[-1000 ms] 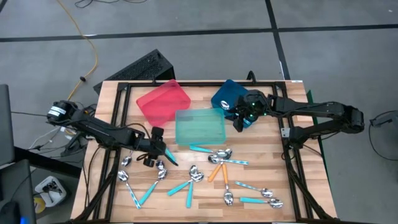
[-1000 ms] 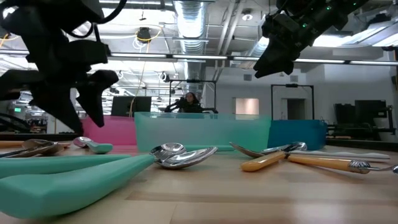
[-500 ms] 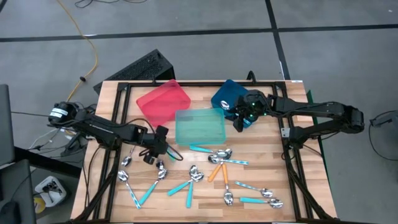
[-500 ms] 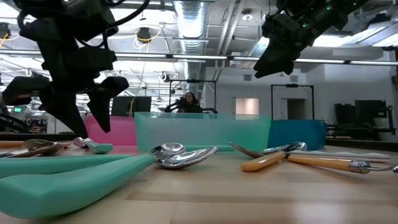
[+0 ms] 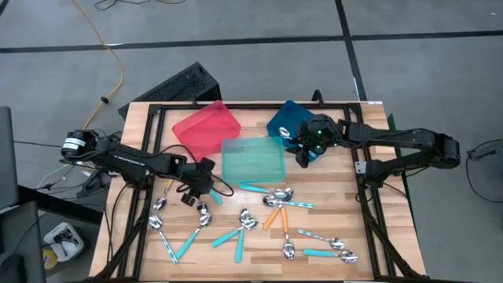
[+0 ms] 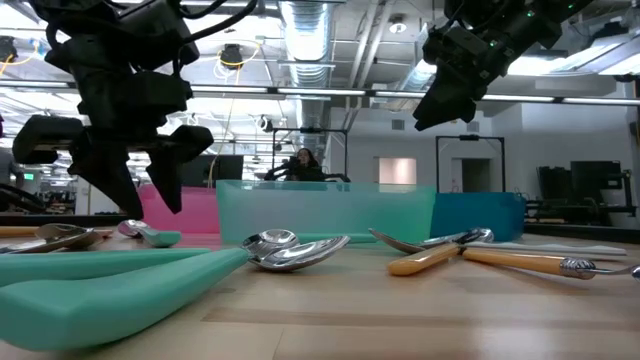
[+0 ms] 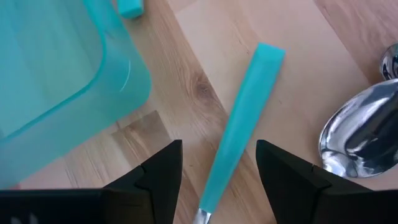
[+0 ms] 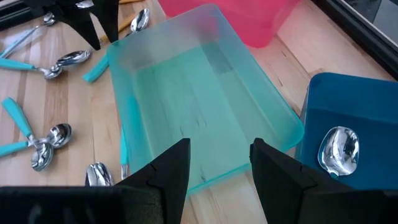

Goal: Sort silverware by color (type)
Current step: Put the blue spoon into the green bin

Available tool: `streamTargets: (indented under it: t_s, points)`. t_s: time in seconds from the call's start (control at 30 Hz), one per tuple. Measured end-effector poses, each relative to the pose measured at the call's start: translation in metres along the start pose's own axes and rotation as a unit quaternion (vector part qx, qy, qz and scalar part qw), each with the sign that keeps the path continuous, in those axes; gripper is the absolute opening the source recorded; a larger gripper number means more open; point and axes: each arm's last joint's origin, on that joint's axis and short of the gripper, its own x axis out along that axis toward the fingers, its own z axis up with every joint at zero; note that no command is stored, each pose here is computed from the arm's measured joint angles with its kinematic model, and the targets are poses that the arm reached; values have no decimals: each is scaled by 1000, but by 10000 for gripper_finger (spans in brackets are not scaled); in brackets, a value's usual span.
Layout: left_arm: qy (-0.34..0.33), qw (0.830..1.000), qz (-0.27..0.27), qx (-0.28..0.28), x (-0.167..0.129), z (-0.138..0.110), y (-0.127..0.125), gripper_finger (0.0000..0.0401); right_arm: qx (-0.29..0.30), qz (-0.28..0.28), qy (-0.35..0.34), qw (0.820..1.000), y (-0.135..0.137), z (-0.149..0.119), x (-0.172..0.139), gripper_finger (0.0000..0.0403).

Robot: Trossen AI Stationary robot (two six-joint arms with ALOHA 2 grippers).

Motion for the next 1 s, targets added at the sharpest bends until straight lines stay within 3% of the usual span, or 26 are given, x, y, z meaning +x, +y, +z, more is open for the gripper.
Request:
streamTargets:
  t_s: [0.7, 0.83, 1.0]
  points:
    - [58, 998, -30, 7, 29, -7, -3, 188, -3, 2, 0, 1000, 1, 0, 0, 191]
    - [60, 998, -32, 6, 29, -8, -3, 158, -3, 2, 0, 1000, 1, 0, 0, 191]
    - [62, 997, -39, 8, 30, -9, -4, 81, -3, 2, 0, 1000, 1, 0, 0, 191]
